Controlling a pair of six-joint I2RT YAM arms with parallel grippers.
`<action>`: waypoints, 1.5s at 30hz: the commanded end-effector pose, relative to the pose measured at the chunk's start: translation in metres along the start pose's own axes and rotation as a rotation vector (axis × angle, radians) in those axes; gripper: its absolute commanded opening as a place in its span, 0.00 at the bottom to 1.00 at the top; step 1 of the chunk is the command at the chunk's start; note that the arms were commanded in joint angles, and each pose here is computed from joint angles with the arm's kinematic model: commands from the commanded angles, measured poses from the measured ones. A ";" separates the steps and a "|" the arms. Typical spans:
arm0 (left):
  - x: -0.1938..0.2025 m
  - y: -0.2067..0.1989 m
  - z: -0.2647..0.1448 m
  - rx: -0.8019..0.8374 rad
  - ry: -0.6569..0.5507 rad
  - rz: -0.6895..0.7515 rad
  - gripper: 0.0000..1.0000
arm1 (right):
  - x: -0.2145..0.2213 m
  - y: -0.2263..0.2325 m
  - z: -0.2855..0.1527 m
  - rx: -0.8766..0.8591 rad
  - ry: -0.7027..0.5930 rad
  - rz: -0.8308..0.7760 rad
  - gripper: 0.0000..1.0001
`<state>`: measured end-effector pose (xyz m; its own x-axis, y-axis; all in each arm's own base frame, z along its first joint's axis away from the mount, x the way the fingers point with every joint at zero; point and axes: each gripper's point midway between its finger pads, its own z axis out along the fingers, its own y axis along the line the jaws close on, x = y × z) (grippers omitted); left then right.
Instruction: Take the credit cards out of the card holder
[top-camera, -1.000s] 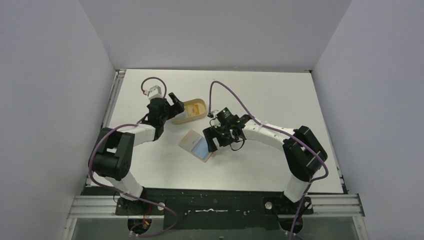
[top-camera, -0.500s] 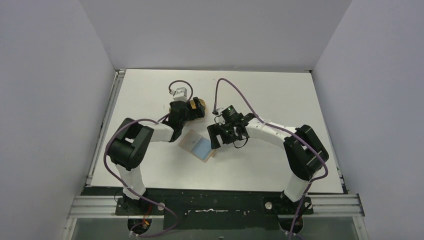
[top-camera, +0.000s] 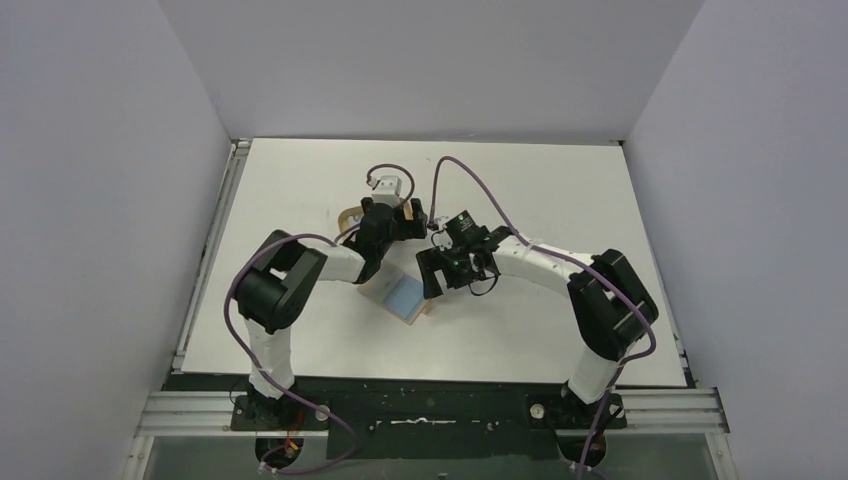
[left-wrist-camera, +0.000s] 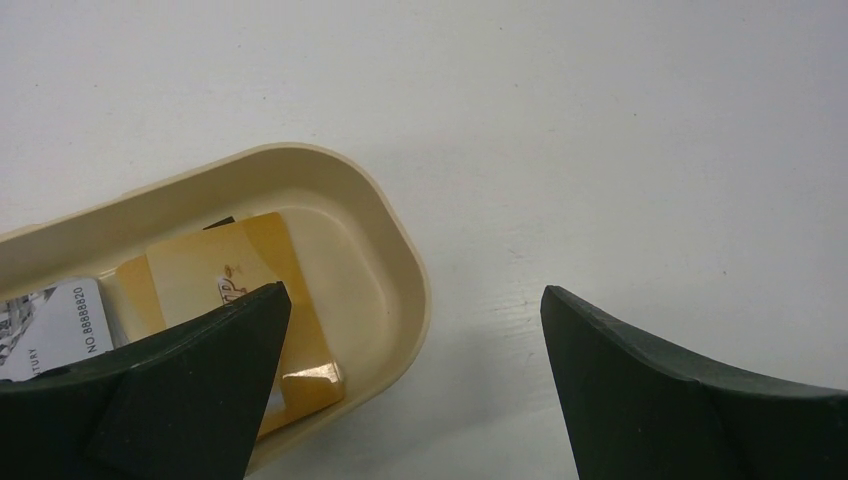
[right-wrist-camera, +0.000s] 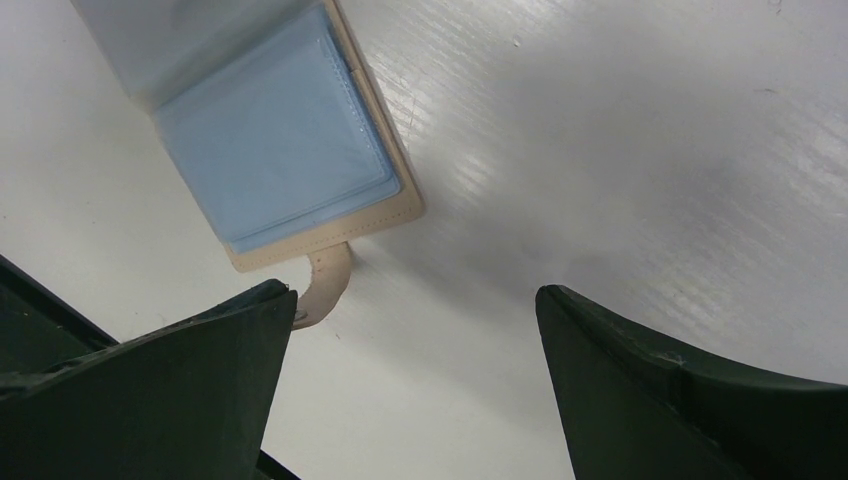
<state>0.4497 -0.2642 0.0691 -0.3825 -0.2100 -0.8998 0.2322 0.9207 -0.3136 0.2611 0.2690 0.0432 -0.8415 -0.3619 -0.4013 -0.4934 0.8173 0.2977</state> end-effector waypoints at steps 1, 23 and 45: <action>-0.033 -0.019 0.010 0.030 -0.108 0.045 0.97 | -0.011 0.001 -0.004 -0.022 -0.047 -0.010 0.96; -0.037 -0.025 -0.001 0.033 -0.158 0.070 0.97 | -0.008 -0.004 -0.006 -0.038 -0.043 0.019 0.97; -0.040 -0.025 -0.005 0.033 -0.164 0.080 0.97 | -0.007 -0.004 -0.003 -0.053 -0.036 0.028 0.97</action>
<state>0.4501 -0.2738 0.0776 -0.3066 -0.1440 -0.9409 0.2675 0.9356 -0.2304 0.2584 0.2607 0.0365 -0.8638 -0.3395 -0.3723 -0.4677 0.8151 0.3420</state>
